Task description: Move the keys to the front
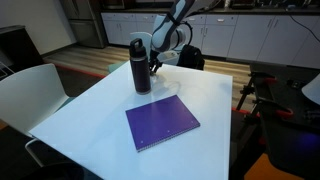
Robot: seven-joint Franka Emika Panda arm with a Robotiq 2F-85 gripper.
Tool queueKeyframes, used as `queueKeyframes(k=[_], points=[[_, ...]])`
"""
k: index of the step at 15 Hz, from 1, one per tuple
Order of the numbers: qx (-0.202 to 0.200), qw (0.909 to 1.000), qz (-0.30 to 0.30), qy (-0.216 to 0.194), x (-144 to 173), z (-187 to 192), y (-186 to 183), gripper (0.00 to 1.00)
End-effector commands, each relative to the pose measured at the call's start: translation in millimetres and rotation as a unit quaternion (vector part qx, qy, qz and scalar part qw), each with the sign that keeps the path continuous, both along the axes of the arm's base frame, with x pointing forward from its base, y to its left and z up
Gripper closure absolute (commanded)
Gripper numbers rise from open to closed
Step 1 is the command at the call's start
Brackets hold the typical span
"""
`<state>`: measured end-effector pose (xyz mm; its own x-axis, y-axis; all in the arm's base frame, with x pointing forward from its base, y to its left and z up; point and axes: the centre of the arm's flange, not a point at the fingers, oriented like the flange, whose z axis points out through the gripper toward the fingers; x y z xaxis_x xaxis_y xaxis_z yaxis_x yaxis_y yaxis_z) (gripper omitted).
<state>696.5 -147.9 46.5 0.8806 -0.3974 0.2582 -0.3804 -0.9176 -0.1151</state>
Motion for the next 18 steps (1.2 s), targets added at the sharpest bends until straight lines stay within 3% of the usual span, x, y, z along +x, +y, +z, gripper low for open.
queueKeyframes(k=[1,6,13,14,15,18], points=[[0.023,0.9972,0.016,0.069,-72.3,42.6,-1.7,0.81],[0.038,0.9801,0.074,0.18,-134.5,46.1,13.9,0.81],[0.033,0.9641,0.089,0.248,-231.4,49.4,45.7,0.81],[0.029,0.9636,0.083,0.253,-240.4,51.3,48.7,0.72],[0.022,0.962,0.089,0.257,-249.1,53.1,49.9,0.31],[-0.013,0.9639,0.082,0.253,-263.6,64.6,49.8,0.17]])
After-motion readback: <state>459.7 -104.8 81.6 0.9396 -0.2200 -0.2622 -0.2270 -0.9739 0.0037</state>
